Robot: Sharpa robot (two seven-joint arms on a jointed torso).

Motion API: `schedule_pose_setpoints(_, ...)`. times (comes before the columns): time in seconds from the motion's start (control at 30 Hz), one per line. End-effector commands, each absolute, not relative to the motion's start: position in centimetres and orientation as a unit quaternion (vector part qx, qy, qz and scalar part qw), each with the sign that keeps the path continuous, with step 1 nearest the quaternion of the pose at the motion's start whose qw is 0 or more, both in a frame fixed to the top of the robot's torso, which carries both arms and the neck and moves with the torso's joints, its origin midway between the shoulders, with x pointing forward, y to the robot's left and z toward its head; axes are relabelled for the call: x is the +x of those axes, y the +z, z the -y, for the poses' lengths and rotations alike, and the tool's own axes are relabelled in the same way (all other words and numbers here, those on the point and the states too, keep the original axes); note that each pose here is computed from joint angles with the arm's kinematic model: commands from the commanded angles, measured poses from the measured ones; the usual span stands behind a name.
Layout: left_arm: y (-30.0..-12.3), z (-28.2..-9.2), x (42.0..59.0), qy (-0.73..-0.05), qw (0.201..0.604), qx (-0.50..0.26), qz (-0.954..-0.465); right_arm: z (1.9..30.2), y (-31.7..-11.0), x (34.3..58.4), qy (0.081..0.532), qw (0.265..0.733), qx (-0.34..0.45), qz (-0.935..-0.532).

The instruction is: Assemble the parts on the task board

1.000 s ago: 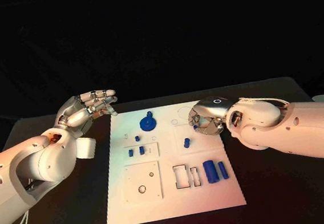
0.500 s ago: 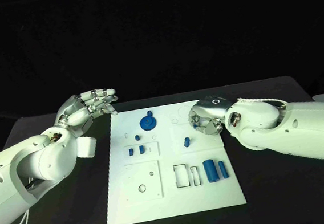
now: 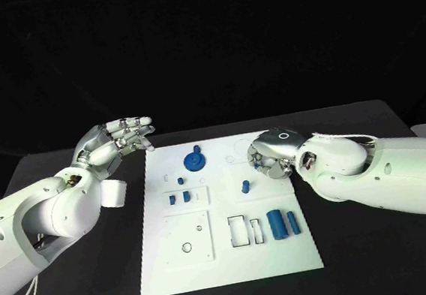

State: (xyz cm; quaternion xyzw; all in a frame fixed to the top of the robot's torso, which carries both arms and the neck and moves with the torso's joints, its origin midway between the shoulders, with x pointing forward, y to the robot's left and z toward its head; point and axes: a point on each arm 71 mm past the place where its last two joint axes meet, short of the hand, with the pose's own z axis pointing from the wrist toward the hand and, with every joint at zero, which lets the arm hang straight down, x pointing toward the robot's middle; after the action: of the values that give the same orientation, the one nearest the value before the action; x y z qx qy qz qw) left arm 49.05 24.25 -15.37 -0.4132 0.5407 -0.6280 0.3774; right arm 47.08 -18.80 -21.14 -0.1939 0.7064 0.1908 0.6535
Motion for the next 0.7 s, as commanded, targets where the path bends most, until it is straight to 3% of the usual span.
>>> schedule_pose_setpoints(0.03,-15.3,-24.1,49.0,-0.629,0.377,-0.41,-0.543,18.9,-21.6,46.7,0.188,0.659,-0.194,-0.702)
schedule_pose_setpoints(0.7,-15.5,-24.2,49.1,-0.625,0.376,-0.409,-0.548,19.3,-19.4,45.3,0.228,0.702,-0.163,-0.654)
